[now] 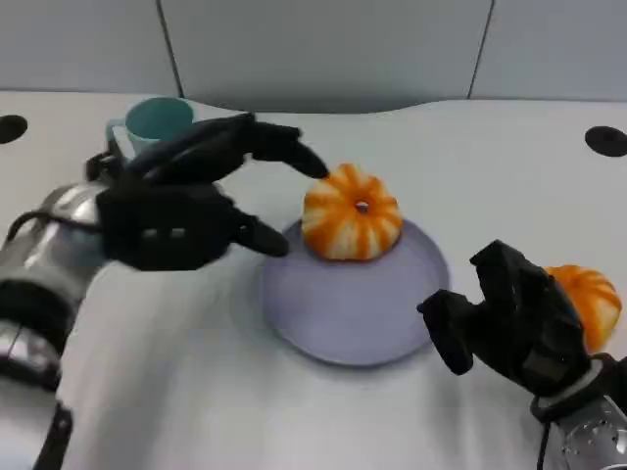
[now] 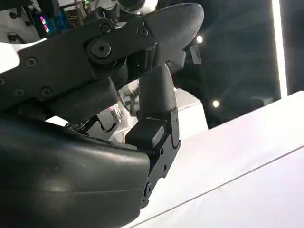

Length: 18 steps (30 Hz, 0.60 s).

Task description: Grasp the bread from the table and place it into the plate.

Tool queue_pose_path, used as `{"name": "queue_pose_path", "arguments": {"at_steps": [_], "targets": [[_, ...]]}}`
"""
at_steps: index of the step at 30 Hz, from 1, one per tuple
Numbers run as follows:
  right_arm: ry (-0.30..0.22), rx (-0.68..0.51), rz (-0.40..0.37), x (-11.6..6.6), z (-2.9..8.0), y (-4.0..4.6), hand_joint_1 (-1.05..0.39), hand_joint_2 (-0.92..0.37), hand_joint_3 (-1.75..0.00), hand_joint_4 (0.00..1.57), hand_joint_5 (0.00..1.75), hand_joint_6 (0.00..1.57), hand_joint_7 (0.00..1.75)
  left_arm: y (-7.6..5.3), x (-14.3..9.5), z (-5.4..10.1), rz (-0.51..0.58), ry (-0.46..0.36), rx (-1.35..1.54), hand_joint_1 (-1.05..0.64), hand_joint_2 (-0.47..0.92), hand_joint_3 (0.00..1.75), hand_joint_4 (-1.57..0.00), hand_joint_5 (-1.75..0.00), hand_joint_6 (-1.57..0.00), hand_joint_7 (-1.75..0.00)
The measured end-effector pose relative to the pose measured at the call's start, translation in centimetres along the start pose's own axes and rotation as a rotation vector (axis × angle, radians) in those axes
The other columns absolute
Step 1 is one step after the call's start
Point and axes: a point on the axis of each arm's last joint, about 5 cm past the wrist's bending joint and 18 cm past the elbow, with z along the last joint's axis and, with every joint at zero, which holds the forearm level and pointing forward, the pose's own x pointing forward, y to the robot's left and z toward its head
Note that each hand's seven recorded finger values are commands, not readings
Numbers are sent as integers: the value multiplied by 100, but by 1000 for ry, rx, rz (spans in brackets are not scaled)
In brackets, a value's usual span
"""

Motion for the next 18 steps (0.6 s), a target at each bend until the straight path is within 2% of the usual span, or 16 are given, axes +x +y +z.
{"name": "queue_pose_path", "arguments": {"at_steps": [2,5,7,10,15,18], "targets": [[3,4,2,3,-2,0,-41,-87,0,85,175,69,165,-74,-128,-79,44,0,-77,-91,92,6,-7,-88,-23,-39],[7,10,2,6,-5,1,-40,-86,0,84,175,70,164,-192,-276,-169,155,-3,-208,-88,92,3,-16,-83,-25,-31],[8,13,-3,8,-6,1,-39,-87,0,85,175,67,172,-257,-324,-205,204,-8,-300,-85,92,1,-24,-76,-27,-21],[0,0,-4,11,-5,4,-38,-88,0,84,175,65,174,-375,-400,-270,288,-28,-518,-86,92,13,-39,-64,-33,-14],[-4,0,3,-8,3,-3,-41,-89,-1,83,175,64,175,-579,-594,-360,340,-26,-724,-85,92,17,-50,-59,-39,-12],[3,3,5,-30,19,-19,-42,-87,0,84,175,68,166,-712,-691,-399,368,-27,-867,-84,92,15,-52,-59,-40,-12]]}}
